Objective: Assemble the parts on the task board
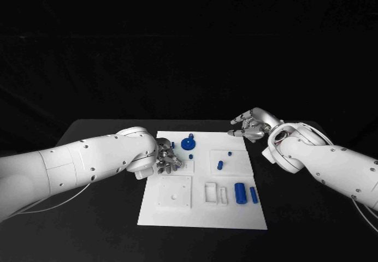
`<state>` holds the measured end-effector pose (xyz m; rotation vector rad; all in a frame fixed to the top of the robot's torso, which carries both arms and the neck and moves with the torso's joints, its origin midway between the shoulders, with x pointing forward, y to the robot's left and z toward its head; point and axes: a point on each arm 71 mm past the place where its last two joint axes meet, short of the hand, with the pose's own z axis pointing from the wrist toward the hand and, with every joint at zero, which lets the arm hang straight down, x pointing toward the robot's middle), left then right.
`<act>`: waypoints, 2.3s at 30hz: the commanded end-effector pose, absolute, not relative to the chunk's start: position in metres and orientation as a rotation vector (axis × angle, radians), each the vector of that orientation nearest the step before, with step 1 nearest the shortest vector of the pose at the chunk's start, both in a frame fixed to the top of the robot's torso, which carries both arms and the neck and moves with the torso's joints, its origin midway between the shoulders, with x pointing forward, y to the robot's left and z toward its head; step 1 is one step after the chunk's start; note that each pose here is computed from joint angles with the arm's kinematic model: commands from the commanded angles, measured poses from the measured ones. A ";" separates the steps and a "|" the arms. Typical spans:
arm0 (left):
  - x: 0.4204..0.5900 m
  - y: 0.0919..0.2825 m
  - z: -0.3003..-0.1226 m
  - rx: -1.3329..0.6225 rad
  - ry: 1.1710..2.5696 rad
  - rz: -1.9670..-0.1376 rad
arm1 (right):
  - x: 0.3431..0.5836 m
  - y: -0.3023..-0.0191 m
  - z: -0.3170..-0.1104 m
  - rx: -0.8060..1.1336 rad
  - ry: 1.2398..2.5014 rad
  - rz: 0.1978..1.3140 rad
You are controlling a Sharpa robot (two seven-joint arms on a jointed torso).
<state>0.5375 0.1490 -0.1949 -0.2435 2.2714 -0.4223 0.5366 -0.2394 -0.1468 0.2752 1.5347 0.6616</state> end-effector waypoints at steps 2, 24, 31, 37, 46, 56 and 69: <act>0.536 0.150 -0.198 -0.253 2.284 -0.404 | 0.536 -0.238 -0.148 0.263 1.549 0.669; 0.537 0.150 -0.184 -0.220 2.296 -0.440 | 0.536 -0.238 -0.151 0.264 1.563 0.669; 0.538 0.152 -0.180 -0.197 2.346 -0.471 | 0.536 -0.237 -0.152 0.264 1.565 0.669; 0.543 0.151 -0.167 -0.162 2.445 -0.524 | 0.536 -0.237 -0.152 0.265 1.566 0.671; 0.552 0.146 -0.158 -0.132 2.599 -0.531 | 0.535 -0.233 -0.152 0.270 1.567 0.690; 0.567 0.143 -0.153 -0.126 2.683 -0.455 | 0.535 -0.231 -0.151 0.270 1.568 0.696; 0.581 0.140 -0.151 -0.118 2.708 -0.369 | 0.535 -0.226 -0.151 0.268 1.568 0.704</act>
